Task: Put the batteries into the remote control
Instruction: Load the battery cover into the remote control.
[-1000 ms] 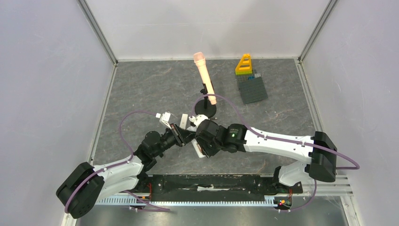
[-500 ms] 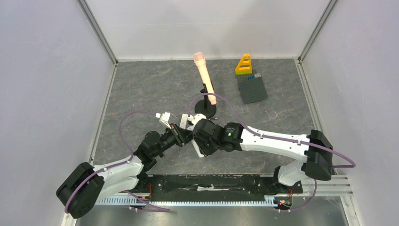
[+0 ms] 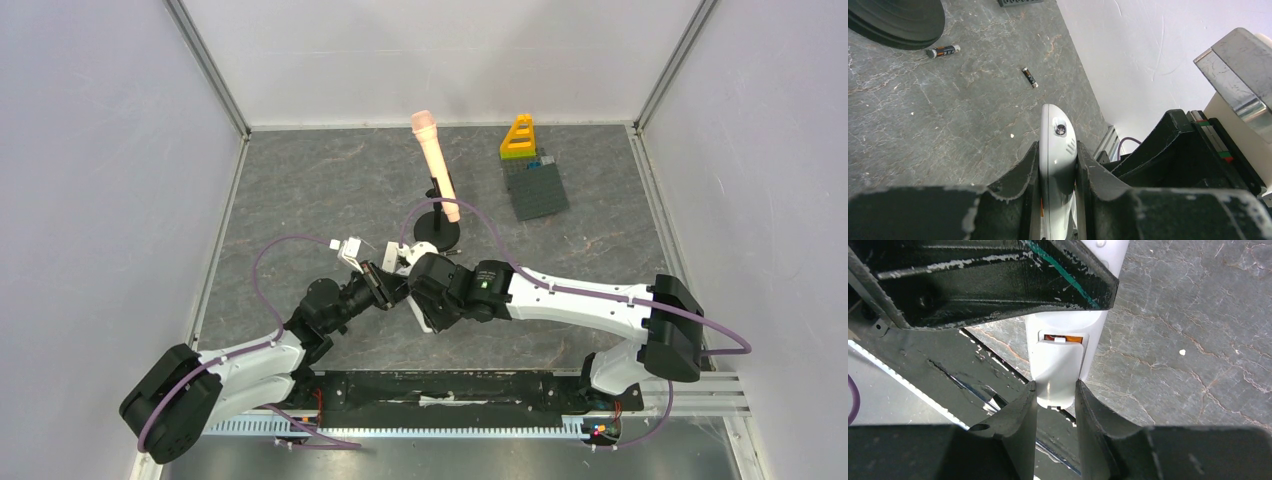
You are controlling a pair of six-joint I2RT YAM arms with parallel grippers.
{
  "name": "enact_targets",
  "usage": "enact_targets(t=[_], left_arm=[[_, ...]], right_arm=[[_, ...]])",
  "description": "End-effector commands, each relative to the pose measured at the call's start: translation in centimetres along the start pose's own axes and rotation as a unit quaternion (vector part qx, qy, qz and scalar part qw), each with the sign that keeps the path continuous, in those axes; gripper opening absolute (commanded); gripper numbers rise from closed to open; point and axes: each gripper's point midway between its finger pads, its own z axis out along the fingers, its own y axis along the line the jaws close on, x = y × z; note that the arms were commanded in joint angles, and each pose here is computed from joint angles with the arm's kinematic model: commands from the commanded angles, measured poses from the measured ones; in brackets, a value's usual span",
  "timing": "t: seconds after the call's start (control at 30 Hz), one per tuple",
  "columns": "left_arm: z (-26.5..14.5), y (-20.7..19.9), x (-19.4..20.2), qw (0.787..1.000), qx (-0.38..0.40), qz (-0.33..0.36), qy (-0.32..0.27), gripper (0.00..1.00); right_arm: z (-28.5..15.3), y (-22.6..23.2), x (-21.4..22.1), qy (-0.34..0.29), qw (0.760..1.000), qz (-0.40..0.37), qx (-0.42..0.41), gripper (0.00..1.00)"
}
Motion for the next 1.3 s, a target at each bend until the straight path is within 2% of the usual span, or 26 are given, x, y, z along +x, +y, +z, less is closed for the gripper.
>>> enact_targets(t=[0.0, 0.63, 1.27], left_arm=[[0.3, -2.3, -1.3, 0.999, 0.043, -0.001, -0.022, 0.02], [0.0, -2.4, -1.3, 0.999, 0.044, -0.007, -0.026, 0.02], [0.0, -2.8, -1.1, 0.998, 0.055, -0.008, -0.018, 0.02]], right_arm=[[-0.7, 0.7, -2.0, -0.027, 1.0, 0.012, -0.003, 0.05], [-0.4, -0.5, -2.4, -0.03, 0.998, 0.042, 0.019, 0.05], [0.2, 0.4, -2.5, -0.015, 0.999, 0.027, -0.009, 0.12]])
